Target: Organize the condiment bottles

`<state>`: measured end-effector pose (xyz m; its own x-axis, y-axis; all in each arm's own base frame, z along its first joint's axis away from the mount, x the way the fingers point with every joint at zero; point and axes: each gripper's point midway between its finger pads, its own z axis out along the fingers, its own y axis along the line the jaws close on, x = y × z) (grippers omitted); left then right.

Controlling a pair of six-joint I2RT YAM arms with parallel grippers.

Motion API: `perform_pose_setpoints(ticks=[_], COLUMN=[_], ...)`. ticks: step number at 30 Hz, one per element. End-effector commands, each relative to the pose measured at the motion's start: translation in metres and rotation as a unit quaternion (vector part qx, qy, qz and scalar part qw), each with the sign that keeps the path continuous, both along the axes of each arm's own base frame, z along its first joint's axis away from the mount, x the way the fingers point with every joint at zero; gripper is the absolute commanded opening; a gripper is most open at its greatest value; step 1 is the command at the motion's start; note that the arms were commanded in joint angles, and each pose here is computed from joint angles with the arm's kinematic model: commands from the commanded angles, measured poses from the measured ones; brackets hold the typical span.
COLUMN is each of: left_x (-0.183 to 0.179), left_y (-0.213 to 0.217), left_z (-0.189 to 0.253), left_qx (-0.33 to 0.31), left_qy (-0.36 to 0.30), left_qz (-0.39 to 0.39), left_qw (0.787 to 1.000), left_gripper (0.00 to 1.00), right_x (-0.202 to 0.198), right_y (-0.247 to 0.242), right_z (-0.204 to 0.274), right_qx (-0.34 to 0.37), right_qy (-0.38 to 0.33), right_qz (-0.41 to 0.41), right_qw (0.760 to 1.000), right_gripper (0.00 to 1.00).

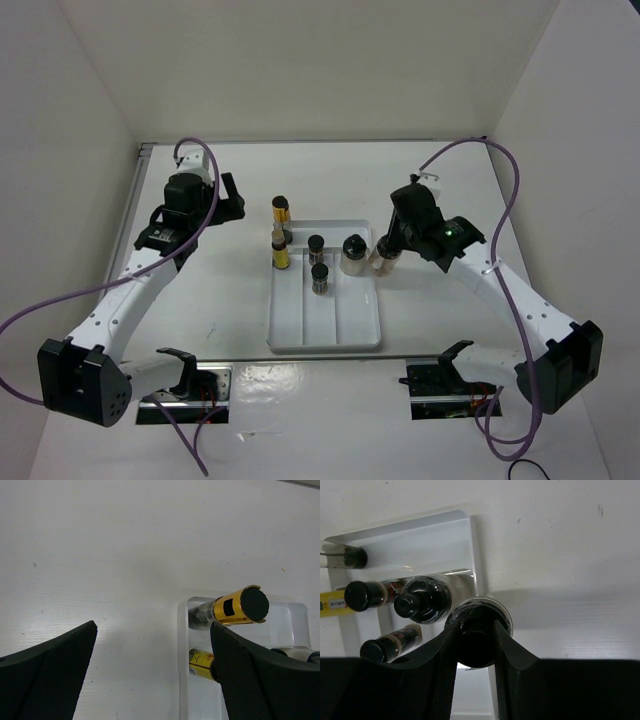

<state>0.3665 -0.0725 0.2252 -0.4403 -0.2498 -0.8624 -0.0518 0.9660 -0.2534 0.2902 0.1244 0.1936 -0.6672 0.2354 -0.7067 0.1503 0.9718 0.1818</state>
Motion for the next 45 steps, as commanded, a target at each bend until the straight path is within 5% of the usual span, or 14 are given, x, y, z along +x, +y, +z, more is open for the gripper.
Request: perform_pose_setpoints(ticks=[1, 20, 41, 45], left_x=[0.003, 0.003, 0.003, 0.003], left_y=[0.001, 0.004, 0.004, 0.004], left_z=[0.015, 0.015, 0.007, 0.007], left_qx=[-0.013, -0.009, -0.007, -0.007], left_qy=[-0.03, -0.031, -0.022, -0.022], left_qz=[0.005, 0.014, 0.014, 0.014], left_qw=[0.999, 0.999, 1.0, 1.0], left_gripper=[1.0, 1.0, 1.0, 1.0], right_x=[-0.007, -0.021, -0.016, -0.02], right_y=[0.015, 0.078, 0.085, 0.092], right_z=[0.013, -0.013, -0.041, -0.052], right_qx=[0.045, 0.08, -0.001, -0.009], right_qy=[-0.011, 0.016, 0.005, 0.026], right_qz=[0.024, 0.102, 0.079, 0.096], right_qw=[0.999, 0.991, 0.997, 0.995], right_gripper=[0.0, 0.0, 0.0, 0.14])
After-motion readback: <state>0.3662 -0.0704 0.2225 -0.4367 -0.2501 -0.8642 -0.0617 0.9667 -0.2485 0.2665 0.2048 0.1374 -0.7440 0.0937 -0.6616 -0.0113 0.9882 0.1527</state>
